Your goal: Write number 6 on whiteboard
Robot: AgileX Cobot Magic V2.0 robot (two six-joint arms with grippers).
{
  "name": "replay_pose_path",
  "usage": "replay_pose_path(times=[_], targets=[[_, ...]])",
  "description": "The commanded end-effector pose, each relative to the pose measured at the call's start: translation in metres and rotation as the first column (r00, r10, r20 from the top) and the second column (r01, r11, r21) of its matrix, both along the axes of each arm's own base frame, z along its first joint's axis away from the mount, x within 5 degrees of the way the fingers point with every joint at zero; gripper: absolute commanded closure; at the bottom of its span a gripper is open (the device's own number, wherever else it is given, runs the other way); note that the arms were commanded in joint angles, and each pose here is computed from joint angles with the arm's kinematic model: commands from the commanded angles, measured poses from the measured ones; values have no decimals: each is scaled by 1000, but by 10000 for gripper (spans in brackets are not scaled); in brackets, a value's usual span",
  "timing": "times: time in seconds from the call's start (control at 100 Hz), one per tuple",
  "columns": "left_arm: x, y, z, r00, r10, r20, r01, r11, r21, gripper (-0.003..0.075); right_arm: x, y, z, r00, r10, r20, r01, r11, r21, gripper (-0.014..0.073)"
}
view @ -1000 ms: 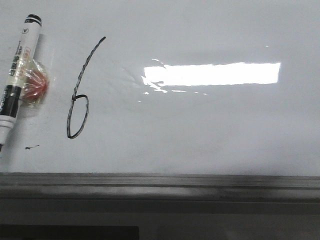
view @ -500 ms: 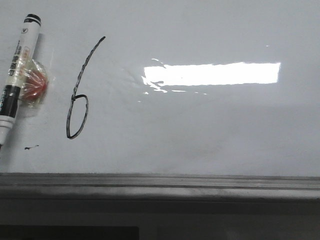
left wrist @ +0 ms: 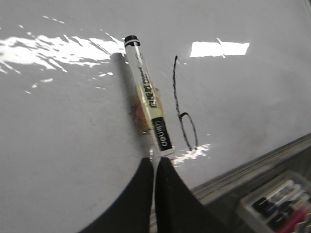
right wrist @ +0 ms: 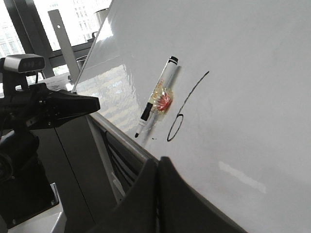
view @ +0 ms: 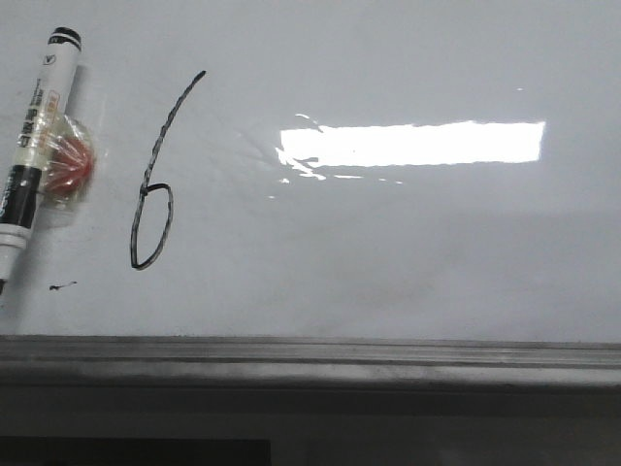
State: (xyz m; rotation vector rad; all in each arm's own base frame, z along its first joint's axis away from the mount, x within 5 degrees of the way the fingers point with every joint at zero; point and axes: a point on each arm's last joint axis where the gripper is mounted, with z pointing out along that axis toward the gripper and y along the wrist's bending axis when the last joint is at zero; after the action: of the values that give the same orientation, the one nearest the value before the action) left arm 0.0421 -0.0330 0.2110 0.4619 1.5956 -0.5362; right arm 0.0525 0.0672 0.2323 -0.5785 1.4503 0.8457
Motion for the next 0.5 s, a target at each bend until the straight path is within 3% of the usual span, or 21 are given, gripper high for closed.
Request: replay_pose_path(times=[0.0, 0.21, 0.36, 0.49], targets=[[2, 5, 15, 988, 73, 137, -76, 997, 19, 739, 1, 0, 16, 997, -10, 74, 6, 998, 64, 660], [7, 17, 15, 941, 320, 105, -320, 947, -22, 739, 1, 0, 16, 997, -10, 74, 6, 998, 64, 660], [11, 27, 7, 858, 507, 87, -508, 861, -9, 739, 1, 0, 16, 997, -10, 74, 6, 998, 64, 660], [14, 35, -22, 780, 625, 33, -626, 780, 29, 739, 1, 0, 16, 997, -10, 74, 6, 998, 64, 660]])
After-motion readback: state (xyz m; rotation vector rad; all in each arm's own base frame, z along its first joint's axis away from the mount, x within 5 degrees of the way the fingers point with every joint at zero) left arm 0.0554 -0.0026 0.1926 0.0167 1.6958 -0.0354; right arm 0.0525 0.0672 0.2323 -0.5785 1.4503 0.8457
